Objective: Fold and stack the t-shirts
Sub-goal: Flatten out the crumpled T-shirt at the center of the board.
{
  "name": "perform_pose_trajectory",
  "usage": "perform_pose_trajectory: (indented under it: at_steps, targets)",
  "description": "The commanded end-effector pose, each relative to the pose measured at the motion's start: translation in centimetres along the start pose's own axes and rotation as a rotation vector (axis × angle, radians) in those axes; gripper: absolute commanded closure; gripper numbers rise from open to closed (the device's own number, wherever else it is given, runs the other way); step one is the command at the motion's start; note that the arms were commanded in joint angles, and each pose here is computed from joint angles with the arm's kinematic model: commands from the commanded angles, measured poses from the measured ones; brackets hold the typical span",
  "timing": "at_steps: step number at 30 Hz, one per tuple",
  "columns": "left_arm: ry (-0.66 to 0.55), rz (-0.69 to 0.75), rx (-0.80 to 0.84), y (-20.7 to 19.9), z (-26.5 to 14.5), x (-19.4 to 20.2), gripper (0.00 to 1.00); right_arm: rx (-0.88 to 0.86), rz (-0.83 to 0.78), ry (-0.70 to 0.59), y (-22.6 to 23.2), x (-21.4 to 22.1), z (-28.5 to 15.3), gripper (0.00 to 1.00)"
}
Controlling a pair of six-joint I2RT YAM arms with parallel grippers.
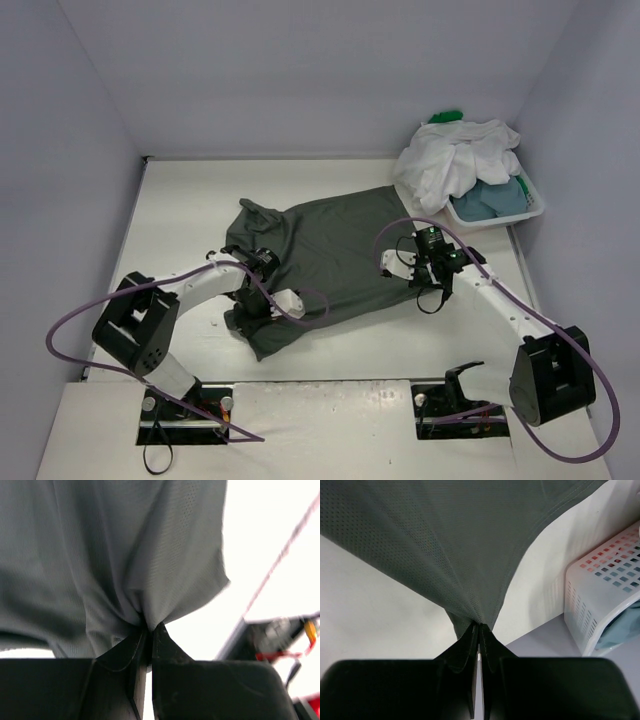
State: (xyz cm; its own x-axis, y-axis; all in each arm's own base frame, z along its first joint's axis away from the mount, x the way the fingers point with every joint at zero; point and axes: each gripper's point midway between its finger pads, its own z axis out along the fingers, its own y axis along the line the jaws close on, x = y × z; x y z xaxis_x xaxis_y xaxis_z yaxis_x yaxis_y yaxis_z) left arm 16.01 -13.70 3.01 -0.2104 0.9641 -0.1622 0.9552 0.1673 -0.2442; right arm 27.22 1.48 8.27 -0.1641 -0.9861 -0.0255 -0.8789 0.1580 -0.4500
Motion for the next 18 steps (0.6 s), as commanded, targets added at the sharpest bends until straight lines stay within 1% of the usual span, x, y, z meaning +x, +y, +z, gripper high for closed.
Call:
perform_pose_trajectory:
  at_steps: [1, 3, 8, 9, 11, 12, 15, 16, 17, 18]
  targets:
    - [0.123, 0.04, 0.052, -2.6, -2.5, 3.0, 1.0, 0.04, 0.017, -0.016, -1.8, -0.5, -0.7, 1.0]
    - [0.151, 0.015, 0.03, -2.3, -2.5, 3.7, 1.0, 0.043, 0.016, -0.022, -1.8, -0.7, -0.8, 1.0]
    - [0.205, 0.006, -0.012, -1.3, -2.6, 4.6, 1.0, 0.043, 0.01, -0.011, -1.4, -0.5, -0.8, 1.0]
    - [0.222, -0.003, -0.008, -1.2, -2.4, 4.7, 0.97, 0.046, 0.009, -0.009, -1.5, -0.4, -0.8, 1.0]
    - [0.243, -0.015, 0.004, -1.3, -2.5, 4.9, 0.88, 0.05, 0.005, -0.006, -1.4, -0.3, -1.0, 1.0]
    - [0.247, -0.017, 0.01, -1.2, -2.6, 4.7, 0.8, 0.05, 0.004, -0.006, -1.3, -0.3, -1.0, 1.0]
    - [0.225, -0.012, -0.005, -0.9, -3.4, 4.0, 0.58, 0.05, 0.002, 0.001, -1.2, -0.1, -1.0, 1.0]
    - [0.215, -0.009, -0.014, -0.8, -3.7, 3.7, 0.54, 0.052, 0.002, 0.004, -1.2, 0.0, -1.0, 1.0]
    - [0.197, -0.008, -0.026, -0.7, -4.1, 3.3, 0.5, 0.049, 0.004, 0.006, -1.2, 0.0, -0.9, 0.98]
    - [0.157, -0.002, -0.05, -0.5, -4.8, 2.4, 0.46, 0.046, 0.005, 0.009, -1.1, 0.0, -0.8, 0.91]
